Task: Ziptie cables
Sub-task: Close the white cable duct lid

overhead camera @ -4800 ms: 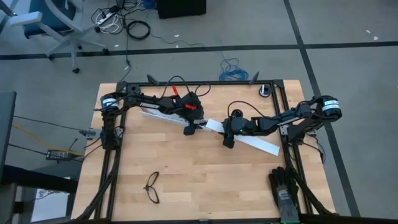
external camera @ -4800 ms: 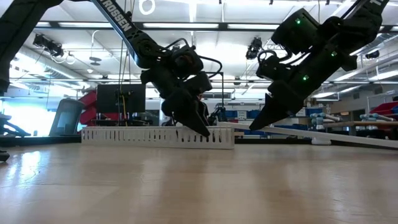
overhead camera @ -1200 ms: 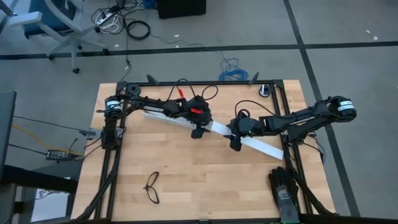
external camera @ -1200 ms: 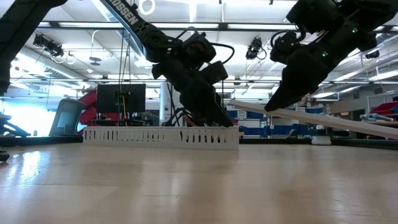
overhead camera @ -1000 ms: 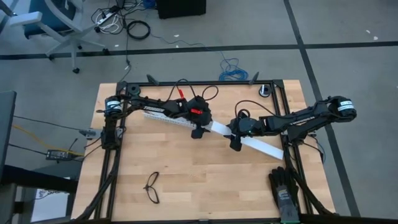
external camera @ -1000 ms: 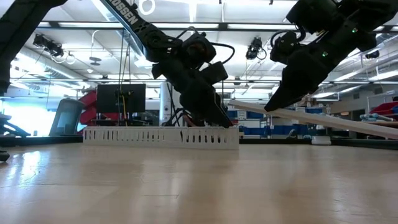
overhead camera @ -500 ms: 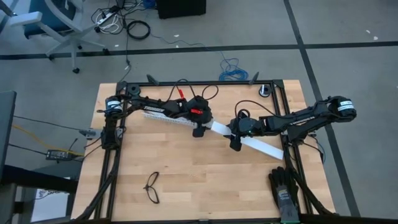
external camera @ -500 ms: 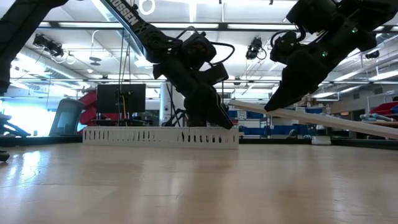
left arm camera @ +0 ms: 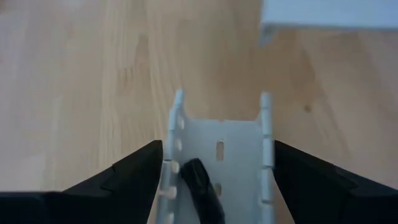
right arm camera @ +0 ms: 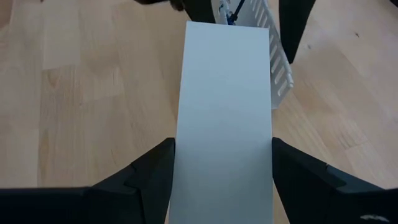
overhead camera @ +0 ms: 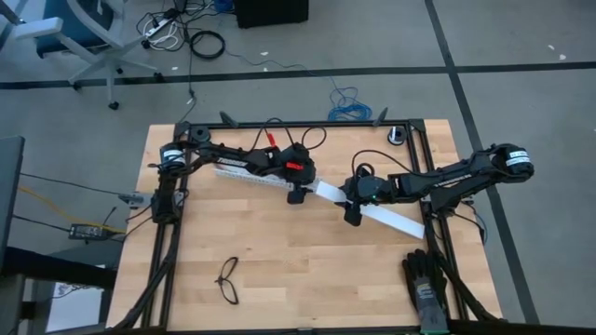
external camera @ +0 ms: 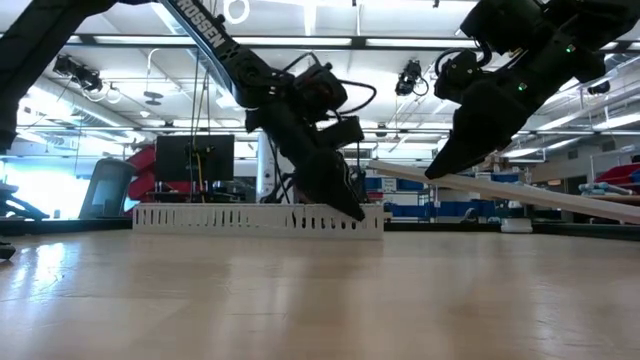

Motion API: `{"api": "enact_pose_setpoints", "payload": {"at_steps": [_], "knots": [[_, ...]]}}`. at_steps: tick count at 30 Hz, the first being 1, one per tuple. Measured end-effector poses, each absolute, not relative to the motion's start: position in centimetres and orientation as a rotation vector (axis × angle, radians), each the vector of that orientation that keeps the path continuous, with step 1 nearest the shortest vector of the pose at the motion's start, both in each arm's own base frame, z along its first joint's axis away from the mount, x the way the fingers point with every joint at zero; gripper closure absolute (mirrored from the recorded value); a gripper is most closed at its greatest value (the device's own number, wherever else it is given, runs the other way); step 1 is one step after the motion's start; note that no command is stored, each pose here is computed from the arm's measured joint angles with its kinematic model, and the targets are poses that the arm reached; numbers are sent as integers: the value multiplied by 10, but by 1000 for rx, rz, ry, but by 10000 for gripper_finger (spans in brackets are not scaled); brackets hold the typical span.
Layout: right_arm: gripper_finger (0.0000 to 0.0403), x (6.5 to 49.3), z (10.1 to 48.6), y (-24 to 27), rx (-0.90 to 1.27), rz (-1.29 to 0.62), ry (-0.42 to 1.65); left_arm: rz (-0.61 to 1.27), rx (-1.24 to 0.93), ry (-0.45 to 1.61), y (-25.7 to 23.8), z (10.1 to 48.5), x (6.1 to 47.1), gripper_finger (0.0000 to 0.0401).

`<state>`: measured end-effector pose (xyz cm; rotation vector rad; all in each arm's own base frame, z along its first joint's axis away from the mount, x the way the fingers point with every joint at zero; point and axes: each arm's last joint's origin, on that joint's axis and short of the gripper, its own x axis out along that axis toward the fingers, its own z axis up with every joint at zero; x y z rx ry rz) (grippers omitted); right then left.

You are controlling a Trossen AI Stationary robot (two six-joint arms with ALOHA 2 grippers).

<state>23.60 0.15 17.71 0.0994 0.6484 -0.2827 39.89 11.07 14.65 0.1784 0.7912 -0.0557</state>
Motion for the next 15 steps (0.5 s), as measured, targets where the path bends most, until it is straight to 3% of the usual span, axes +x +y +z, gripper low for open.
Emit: {"api": "enact_pose_setpoints", "payload": {"at_steps": [15], "knots": [[168, 237, 173, 0, 98, -297, 671, -153, 134, 762, 110, 140, 401, 131]]}}
